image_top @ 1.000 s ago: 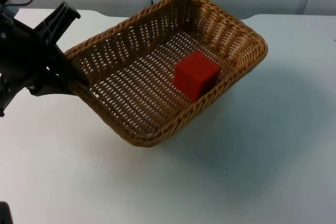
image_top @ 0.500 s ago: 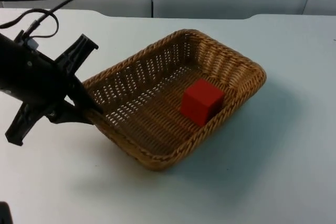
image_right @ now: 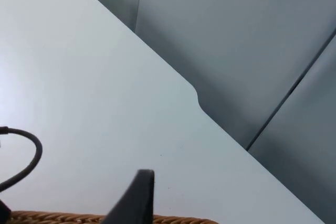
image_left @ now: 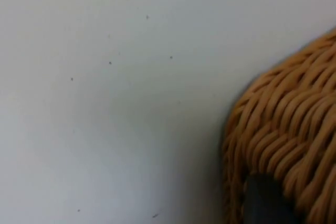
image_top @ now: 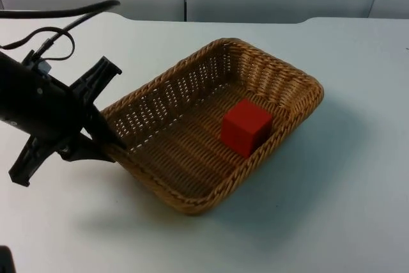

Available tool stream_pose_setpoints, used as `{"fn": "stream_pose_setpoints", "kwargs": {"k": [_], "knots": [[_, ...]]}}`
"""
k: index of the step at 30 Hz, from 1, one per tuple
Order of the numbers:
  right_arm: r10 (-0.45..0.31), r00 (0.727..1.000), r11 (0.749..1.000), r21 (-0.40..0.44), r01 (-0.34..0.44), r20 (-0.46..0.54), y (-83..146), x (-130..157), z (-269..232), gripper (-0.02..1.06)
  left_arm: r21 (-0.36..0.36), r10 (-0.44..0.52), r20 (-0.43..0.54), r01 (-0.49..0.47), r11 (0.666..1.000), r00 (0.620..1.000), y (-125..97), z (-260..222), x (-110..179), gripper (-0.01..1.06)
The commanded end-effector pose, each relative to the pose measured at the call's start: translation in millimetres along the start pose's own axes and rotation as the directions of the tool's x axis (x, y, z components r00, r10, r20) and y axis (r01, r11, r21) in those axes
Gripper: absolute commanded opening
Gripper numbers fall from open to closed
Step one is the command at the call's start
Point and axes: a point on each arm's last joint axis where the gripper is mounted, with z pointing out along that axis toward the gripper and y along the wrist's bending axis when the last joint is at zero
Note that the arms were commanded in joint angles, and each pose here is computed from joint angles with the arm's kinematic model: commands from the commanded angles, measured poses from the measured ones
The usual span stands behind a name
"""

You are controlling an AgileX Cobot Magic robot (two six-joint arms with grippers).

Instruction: Pick up the basket with the left hand and place the cube into the basket with the right hand.

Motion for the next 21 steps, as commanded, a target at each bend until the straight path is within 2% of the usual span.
{"fn": "stream_pose_setpoints", "kwargs": {"k": [1, 3, 4, 7, 10, 12, 14, 15, 16, 17, 19, 20, 21], "knots": [[-0.005, 1.0, 1.0, 0.006, 0.005, 0.011, -1.6, -2.9, -4.1, 1.05, 0.01, 0.034, -0.007, -0.034, 0.999, 0.999, -2.6, -0.1, 1.7, 0.33], [-0.005, 1.0, 1.0, 0.006, 0.005, 0.011, -1.6, -2.9, -4.1, 1.05, 0.015, 0.062, 0.009, -0.062, 0.998, 0.998, -6.2, -0.8, -1.5, 0.56], [-0.005, 1.0, 1.0, 0.006, 0.005, 0.011, -1.6, -2.9, -4.1, 1.05, 0.015, 0.062, 0.009, -0.062, 0.998, 0.998, -6.2, -0.8, -1.5, 0.56], [-0.008, 1.0, 1.0, 0.007, 0.008, 0.01, -1.7, -2.8, -4.1, 1.05, 0.042, 0.126, 0.032, -0.127, 0.991, 0.992, -17.5, -4.8, -10.3, 0.77], [-0.02, 1.0, 1.0, 0.012, 0.02, 0.005, -2.2, -2.4, -4.1, 1.05, 0.069, 0.172, 0.038, -0.175, 0.982, 0.984, -26.7, -11.3, -19.6, 0.77], [-0.064, 0.998, 0.997, 0.046, 0.064, 0.007, -5.1, -3.7, -6.7, 1.05, 0.114, 0.212, 0.041, -0.216, 0.97, 0.976, -38.5, -22.3, -32.5, 0.76], [-0.084, 0.996, 0.992, 0.096, 0.082, 0.018, -9.8, -8.5, -13.7, 1.05, 0.178, 0.228, 0.044, -0.232, 0.956, 0.973, -50.8, -36.5, -46.0, 0.65], [-0.084, 0.996, 0.992, 0.096, 0.082, 0.018, -9.8, -8.5, -13.7, 1.05, 0.178, 0.228, 0.044, -0.232, 0.956, 0.973, -50.8, -36.5, -46.0, 0.65], [-0.081, 0.996, 0.989, 0.124, 0.077, 0.024, -13.1, -12.1, -19.3, 1.04, 0.215, 0.24, 0.047, -0.244, 0.945, 0.97, -57.8, -46.3, -53.5, 0.54], [-0.063, 0.997, 0.982, 0.178, 0.055, 0.042, -19.1, -20.9, -30.8, 1.01, 0.264, 0.264, 0.051, -0.268, 0.927, 0.963, -66.7, -62.4, -62.2, 0.34], [-0.047, 0.997, 0.969, 0.244, 0.03, 0.064, -26.6, -33.4, -48.9, 0.91, 0.31, 0.29, 0.1, -0.307, 0.9, 0.952, -78.3, -89.8, -73.3, 0.08], [-0.042, 0.997, 0.965, 0.261, 0.022, 0.068, -28.6, -36.3, -53.2, 0.86, 0.314, 0.302, 0.134, -0.329, 0.89, 0.944, -81.2, -101.9, -77.9, 0.0], [-0.042, 0.997, 0.965, 0.261, 0.022, 0.068, -28.6, -36.3, -53.2, 0.86, 0.314, 0.302, 0.134, -0.329, 0.89, 0.944, -81.2, -101.9, -77.9, 0.0]]}}
